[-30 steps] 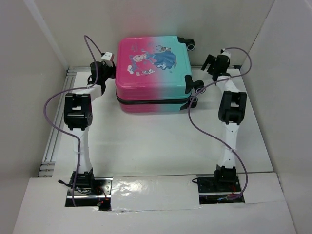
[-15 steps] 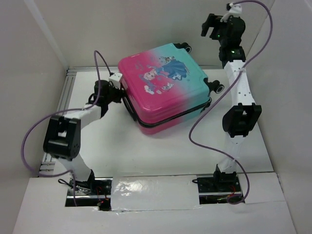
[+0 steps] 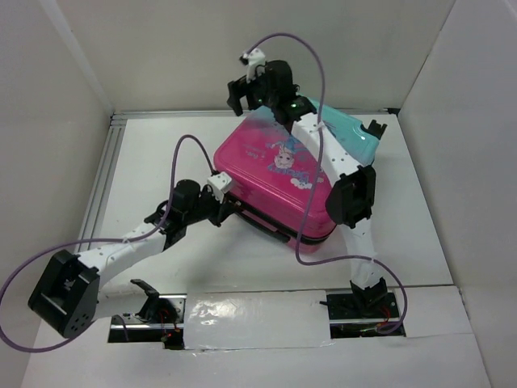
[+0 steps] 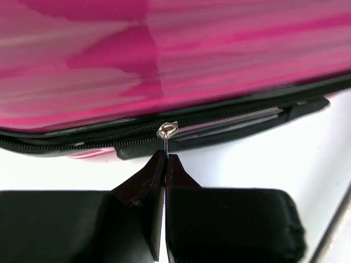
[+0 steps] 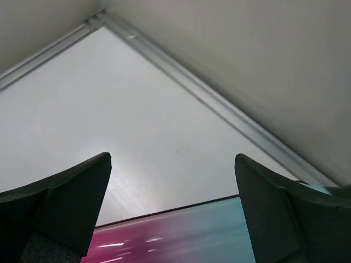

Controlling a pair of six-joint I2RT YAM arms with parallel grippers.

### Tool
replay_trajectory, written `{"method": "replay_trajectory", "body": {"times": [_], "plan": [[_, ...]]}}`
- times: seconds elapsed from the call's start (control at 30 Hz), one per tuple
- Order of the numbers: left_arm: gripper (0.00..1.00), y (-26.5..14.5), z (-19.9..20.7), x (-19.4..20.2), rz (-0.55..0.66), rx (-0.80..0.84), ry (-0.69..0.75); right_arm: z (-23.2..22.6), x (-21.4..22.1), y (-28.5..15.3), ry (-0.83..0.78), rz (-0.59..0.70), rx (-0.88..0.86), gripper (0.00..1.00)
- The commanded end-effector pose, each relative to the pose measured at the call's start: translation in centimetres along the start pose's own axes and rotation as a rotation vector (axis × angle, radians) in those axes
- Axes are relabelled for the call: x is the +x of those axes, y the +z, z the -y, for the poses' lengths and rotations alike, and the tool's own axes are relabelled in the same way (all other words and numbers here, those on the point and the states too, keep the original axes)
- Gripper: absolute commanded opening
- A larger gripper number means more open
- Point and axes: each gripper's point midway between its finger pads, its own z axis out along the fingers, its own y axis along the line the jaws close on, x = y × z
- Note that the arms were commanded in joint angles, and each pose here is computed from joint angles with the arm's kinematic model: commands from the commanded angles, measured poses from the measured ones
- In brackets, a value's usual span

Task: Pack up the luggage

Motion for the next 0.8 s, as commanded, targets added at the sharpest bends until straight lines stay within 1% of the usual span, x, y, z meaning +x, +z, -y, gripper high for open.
{"method": "replay_trajectory", "body": {"times": [0.0,0.07,0.1,0.13,0.17,0.23,0.27,0.3,0.37,0.43,0.47,0.5,0.53,0.57,0.6,0.67,0.7,0.73,0.77], "plan": [[0.04,-2.8,2.1,-9.2,0.360,0.043,0.071,-4.1,-0.5,-0.3,-0.109,0.001,-0.119,1.00],[0.04,-3.6,1.8,-9.1,0.374,0.026,0.071,-6.5,1.2,0.3,-0.137,-0.033,-0.178,1.00],[0.04,-3.6,1.3,-8.8,0.360,0.011,0.075,-6.9,1.8,0.6,-0.138,-0.043,-0.178,1.00],[0.04,-3.9,0.7,-8.8,0.361,-0.013,0.070,-7.4,3.5,1.3,-0.164,-0.077,-0.193,1.00],[0.04,-3.9,0.2,-8.5,0.350,-0.026,0.075,-8.9,4.4,1.3,-0.183,-0.106,-0.233,1.00],[0.04,-4.2,-1.0,-8.6,0.353,-0.057,0.068,-10.3,6.2,1.7,-0.221,-0.141,-0.264,0.97],[0.04,-4.3,-1.3,-8.6,0.354,-0.067,0.065,-11.6,7.1,1.8,-0.267,-0.153,-0.292,0.96],[0.04,-4.4,-1.7,-8.6,0.356,-0.076,0.052,-11.9,8.8,1.6,-0.280,-0.191,-0.296,0.95],[0.04,-4.9,-2.7,-9.7,0.400,-0.096,0.050,-11.9,9.9,1.8,-0.300,-0.208,-0.263,0.95],[0.04,-5.1,-3.8,-9.1,0.404,-0.100,0.022,-11.5,11.5,1.9,-0.344,-0.252,-0.214,0.92],[0.04,-5.2,-4.1,-9.4,0.422,-0.094,0.006,-11.9,11.9,2.0,-0.353,-0.260,-0.203,0.92],[0.04,-5.4,-4.4,-9.7,0.433,-0.089,-0.001,-11.5,11.9,2.3,-0.370,-0.256,-0.139,0.92],[0.04,-5.1,-5.1,-8.9,0.417,-0.093,-0.023,-11.5,12.9,2.3,-0.388,-0.276,-0.116,0.91],[0.04,-4.9,-4.8,-8.8,0.416,-0.052,-0.034,-10.9,13.1,2.8,-0.404,-0.272,-0.041,0.91],[0.04,-4.9,-4.8,-8.8,0.416,-0.051,-0.034,-10.0,13.1,2.7,-0.411,-0.283,0.009,0.91],[0.04,-4.5,-4.9,-8.0,0.396,-0.050,-0.056,-9.8,14.3,2.8,-0.388,-0.306,0.057,0.91],[0.04,-4.4,-4.6,-7.8,0.386,-0.036,-0.058,-9.4,13.9,2.9,-0.374,-0.292,0.087,0.93],[0.04,-4.3,-4.0,-7.3,0.366,0.002,-0.060,-8.1,14.5,2.9,-0.359,-0.309,0.130,0.93],[0.06,-4.3,-3.7,-6.9,0.350,0.018,-0.066,-7.6,13.5,3.0,-0.319,-0.287,0.148,0.94]]}}
